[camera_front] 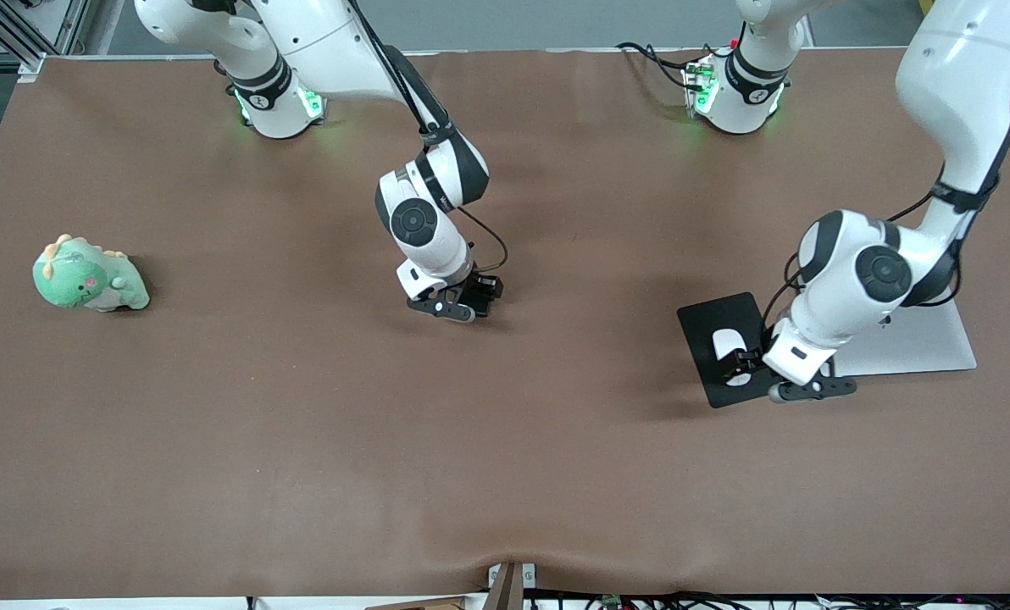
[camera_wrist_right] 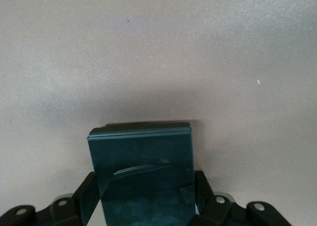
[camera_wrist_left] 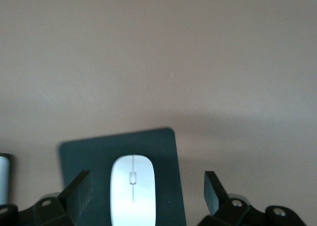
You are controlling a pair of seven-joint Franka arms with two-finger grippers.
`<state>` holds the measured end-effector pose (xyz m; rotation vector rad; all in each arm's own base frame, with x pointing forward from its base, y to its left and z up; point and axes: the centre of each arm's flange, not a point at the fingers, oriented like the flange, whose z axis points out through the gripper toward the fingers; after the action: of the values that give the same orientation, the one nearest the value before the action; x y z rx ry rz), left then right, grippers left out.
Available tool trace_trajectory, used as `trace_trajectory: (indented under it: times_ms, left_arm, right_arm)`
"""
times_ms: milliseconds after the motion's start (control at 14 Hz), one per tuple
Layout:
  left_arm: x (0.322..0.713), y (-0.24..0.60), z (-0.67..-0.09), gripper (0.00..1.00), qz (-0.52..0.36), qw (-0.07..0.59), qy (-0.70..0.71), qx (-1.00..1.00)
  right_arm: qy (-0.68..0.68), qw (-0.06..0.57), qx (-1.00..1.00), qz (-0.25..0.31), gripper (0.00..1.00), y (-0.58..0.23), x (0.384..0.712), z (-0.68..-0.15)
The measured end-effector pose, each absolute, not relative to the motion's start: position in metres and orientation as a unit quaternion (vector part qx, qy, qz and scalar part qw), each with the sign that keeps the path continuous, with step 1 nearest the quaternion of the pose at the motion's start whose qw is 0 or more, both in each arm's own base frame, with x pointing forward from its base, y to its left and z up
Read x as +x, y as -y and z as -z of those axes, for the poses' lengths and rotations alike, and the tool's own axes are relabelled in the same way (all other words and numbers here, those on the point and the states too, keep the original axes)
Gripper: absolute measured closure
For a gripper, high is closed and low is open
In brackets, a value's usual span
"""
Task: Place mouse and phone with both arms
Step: 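Open the left gripper and lift away while the right gripper lifts the phone, then carry the phone with the right gripper toward the green plush toy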
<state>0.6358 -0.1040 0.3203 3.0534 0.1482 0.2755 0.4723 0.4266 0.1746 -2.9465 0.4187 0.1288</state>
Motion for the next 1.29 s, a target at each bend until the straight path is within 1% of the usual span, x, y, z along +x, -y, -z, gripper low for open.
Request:
trace_trajectory:
  times_ms: [215, 358, 502, 573, 717, 860, 1075, 1290]
  left_arm:
    - [0.638, 0.106, -0.425, 0.00, -0.092, -0.016, -0.050, 0.994]
    - [0.631, 0.106, -0.491, 0.00, -0.082, -0.045, -0.060, 0.994]
    - [0.620, 0.106, -0.548, 0.00, -0.068, -0.059, -0.073, 0.993]
    - [0.616, 0.107, -0.570, 0.00, -0.062, -0.054, -0.079, 0.994]
    - [0.609, 0.107, -0.604, 0.00, -0.058, -0.034, -0.089, 0.994]
    - [0.602, 0.103, -0.630, 0.00, -0.070, -0.020, -0.099, 0.992]
    - [0.582, 0.094, -0.667, 0.00, -0.090, -0.017, -0.108, 0.990]
    - [0.568, 0.093, -0.681, 0.00, -0.085, -0.021, -0.110, 0.990]
  right_arm:
    - [-0.144, 0.079, -0.985, -0.044, 0.19, -0.423, 0.478, -0.178]
    - [-0.153, 0.070, -0.984, -0.055, 0.19, -0.411, 0.490, -0.188]
    - [-0.155, 0.061, -0.983, -0.072, 0.19, -0.391, 0.502, -0.210]
    - [-0.154, 0.057, -0.983, -0.078, 0.19, -0.377, 0.510, -0.223]
    - [-0.156, 0.056, -0.983, -0.084, 0.19, -0.346, 0.519, -0.242]
    - [-0.153, 0.054, -0.983, -0.087, 0.19, -0.320, 0.521, -0.246]
    - [-0.147, 0.043, -0.984, -0.094, 0.19, -0.286, 0.519, -0.237]
    - [-0.129, 0.024, -0.986, -0.105, 0.19, -0.228, 0.519, -0.218]
